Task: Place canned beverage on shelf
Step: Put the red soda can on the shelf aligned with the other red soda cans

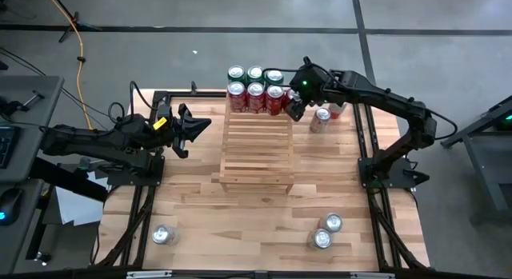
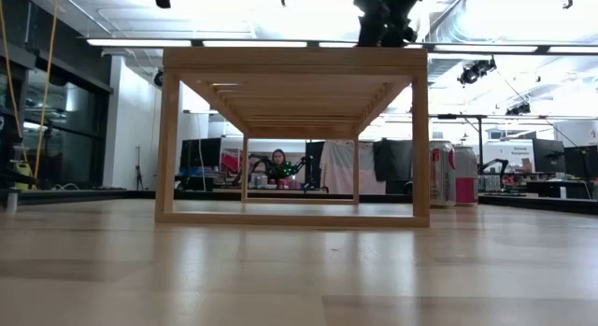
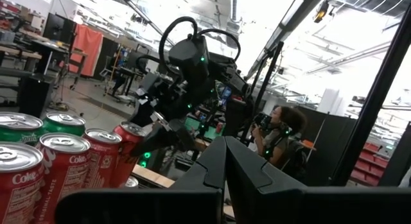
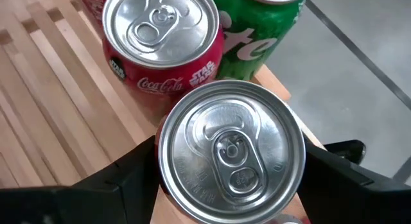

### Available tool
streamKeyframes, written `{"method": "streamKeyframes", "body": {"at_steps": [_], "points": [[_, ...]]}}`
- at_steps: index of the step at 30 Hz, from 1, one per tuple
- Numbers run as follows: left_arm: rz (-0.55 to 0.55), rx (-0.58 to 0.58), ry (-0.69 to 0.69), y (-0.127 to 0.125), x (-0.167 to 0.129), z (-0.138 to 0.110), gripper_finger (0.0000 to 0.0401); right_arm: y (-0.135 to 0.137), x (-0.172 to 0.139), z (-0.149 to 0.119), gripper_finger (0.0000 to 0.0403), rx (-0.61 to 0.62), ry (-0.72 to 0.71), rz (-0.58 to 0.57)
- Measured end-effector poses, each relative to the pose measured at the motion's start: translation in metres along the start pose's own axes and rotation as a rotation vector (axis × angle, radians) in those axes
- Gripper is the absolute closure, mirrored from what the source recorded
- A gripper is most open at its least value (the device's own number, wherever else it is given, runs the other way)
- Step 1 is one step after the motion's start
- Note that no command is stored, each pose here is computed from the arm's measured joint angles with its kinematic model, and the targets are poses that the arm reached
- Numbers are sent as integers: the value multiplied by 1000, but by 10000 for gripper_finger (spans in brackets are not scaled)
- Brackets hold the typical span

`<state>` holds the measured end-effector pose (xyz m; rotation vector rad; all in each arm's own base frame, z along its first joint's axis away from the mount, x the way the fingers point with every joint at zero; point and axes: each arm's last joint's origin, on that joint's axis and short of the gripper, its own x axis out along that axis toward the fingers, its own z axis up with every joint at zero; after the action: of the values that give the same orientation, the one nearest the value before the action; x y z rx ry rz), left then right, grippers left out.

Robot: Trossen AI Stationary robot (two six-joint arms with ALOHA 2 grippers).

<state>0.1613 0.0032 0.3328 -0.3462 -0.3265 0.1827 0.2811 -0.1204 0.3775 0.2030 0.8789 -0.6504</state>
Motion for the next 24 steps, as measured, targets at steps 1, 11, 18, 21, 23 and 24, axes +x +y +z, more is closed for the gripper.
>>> {"method": "streamKeyframes", "body": {"at_steps": [1,11,18,21,23,24], "points": [[0,3,0,0,0,0,401,0,0,0,122,3,-3,1],[0,4,0,0,0,0,401,1,11,5,122,41,-13,12],[0,-2,0,0,0,0,401,2,15,6,122,42,-11,11],[0,-2,0,0,0,0,401,2,15,6,122,58,-13,11],[0,-2,0,0,0,0,401,1,15,7,122,61,-13,11],[0,-2,0,0,0,0,401,1,15,7,122,61,-13,11]]}}
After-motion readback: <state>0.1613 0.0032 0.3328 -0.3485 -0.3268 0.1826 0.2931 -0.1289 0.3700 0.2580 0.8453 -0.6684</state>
